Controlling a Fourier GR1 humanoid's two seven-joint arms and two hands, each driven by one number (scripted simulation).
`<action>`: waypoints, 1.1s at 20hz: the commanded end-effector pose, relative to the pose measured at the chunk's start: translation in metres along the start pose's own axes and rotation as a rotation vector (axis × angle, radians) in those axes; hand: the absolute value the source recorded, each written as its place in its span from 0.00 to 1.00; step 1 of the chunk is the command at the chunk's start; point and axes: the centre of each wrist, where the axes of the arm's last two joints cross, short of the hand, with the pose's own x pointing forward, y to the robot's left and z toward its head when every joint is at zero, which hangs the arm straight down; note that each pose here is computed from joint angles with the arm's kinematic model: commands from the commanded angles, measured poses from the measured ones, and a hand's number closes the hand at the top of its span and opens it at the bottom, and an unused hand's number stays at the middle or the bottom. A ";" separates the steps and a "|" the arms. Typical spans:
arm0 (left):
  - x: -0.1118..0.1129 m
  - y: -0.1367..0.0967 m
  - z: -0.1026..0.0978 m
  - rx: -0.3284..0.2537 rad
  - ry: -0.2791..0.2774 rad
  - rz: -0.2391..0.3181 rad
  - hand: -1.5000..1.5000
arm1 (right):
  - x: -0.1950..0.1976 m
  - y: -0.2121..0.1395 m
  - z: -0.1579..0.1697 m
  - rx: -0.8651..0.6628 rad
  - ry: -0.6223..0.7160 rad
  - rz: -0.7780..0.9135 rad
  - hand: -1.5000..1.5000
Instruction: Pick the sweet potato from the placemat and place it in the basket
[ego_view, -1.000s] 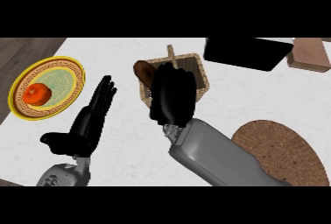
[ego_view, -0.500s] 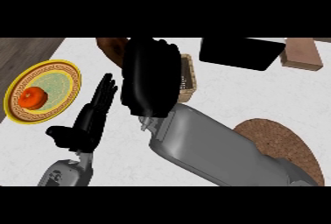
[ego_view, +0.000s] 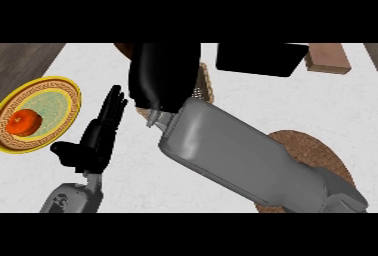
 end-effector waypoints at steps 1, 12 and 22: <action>-0.002 -0.001 0.004 0.028 -0.001 0.007 0.50 | 0.012 0.000 -0.007 -0.002 0.252 0.051 1.00; -0.005 0.020 0.009 0.070 0.017 -0.008 0.50 | 0.010 0.004 -0.023 -0.035 0.308 0.015 1.00; -0.004 0.021 0.013 0.099 0.008 -0.014 0.50 | -0.012 0.033 -0.012 0.041 0.330 0.116 1.00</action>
